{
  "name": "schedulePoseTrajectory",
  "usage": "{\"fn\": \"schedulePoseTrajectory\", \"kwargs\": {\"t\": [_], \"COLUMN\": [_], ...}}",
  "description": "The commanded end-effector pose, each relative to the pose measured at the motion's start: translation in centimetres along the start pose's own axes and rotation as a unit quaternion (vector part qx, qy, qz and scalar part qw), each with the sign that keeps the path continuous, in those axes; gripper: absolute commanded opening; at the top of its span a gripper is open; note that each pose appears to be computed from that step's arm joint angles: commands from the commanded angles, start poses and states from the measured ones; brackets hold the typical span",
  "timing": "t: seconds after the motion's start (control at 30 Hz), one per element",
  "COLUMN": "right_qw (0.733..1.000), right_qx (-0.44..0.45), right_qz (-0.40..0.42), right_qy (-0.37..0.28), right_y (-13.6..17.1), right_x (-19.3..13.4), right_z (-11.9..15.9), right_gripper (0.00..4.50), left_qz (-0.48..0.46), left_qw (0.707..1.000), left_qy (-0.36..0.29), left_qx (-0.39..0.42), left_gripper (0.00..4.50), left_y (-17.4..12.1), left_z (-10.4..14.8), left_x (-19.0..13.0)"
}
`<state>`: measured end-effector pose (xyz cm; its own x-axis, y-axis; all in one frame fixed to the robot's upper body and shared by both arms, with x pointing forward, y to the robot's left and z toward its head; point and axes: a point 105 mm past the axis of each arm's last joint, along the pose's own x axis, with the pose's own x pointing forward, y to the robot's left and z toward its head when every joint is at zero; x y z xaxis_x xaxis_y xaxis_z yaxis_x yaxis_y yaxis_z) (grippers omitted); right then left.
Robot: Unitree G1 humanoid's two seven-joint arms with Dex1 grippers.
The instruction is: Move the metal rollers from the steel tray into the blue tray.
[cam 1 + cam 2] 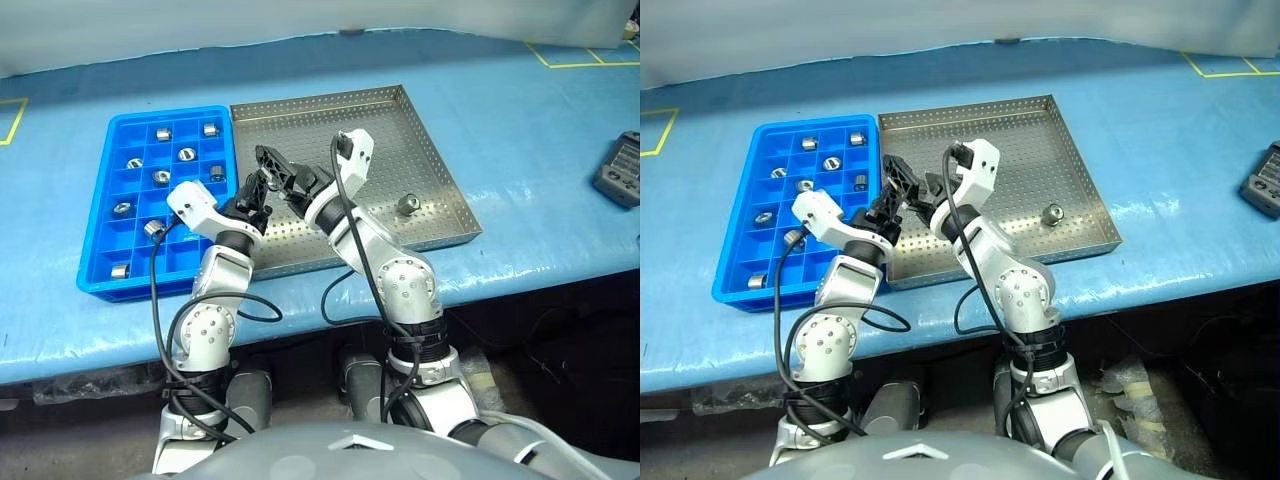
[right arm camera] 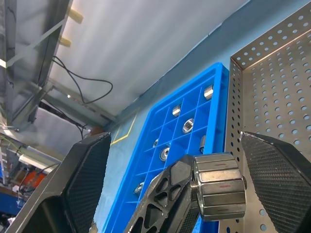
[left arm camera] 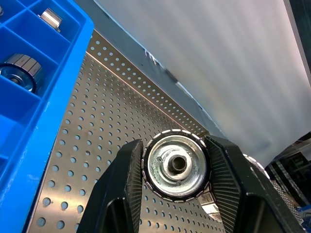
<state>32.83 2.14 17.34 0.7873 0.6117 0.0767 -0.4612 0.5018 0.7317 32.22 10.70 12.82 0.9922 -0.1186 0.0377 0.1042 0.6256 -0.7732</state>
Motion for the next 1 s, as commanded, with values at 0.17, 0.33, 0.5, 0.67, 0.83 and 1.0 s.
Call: {"fn": "schedulePoseTrajectory", "kwargs": {"t": [0.17, 0.33, 0.5, 0.67, 0.83, 1.0], "right_qw": [0.997, 0.998, 0.998, 0.999, 0.999, 0.999], "right_qx": [0.021, 0.022, 0.019, 0.020, 0.023, 0.025], "right_qz": [0.066, 0.061, 0.051, 0.040, 0.029, 0.028], "right_qy": [-0.019, -0.011, -0.007, -0.003, -0.001, 0.000], "right_y": [4.8, 4.4, 3.8, 3.2, 2.6, 2.6], "right_x": [1.2, 1.2, 1.3, 1.3, 1.4, 1.4], "right_z": [0.3, -0.1, -0.4, -0.7, -0.9, -0.9], "right_gripper": [4.50, 4.50, 4.50, 4.12, 2.63, 1.32], "left_qz": [-0.034, -0.038, -0.044, -0.048, -0.050, -0.050], "left_qw": [0.996, 0.995, 0.994, 0.993, 0.993, 0.993], "left_qy": [-0.031, -0.033, -0.034, -0.031, -0.026, -0.024], "left_qx": [-0.076, -0.084, -0.099, -0.102, -0.105, -0.106], "left_gripper": [1.71, 1.71, 1.71, 1.71, 1.71, 1.71], "left_y": [-3.1, -3.3, -3.7, -4.0, -4.1, -4.1], "left_z": [0.2, 0.3, 0.4, 0.4, 0.1, 0.1], "left_x": [-0.4, -0.4, -0.4, -0.4, -0.4, -0.4]}}
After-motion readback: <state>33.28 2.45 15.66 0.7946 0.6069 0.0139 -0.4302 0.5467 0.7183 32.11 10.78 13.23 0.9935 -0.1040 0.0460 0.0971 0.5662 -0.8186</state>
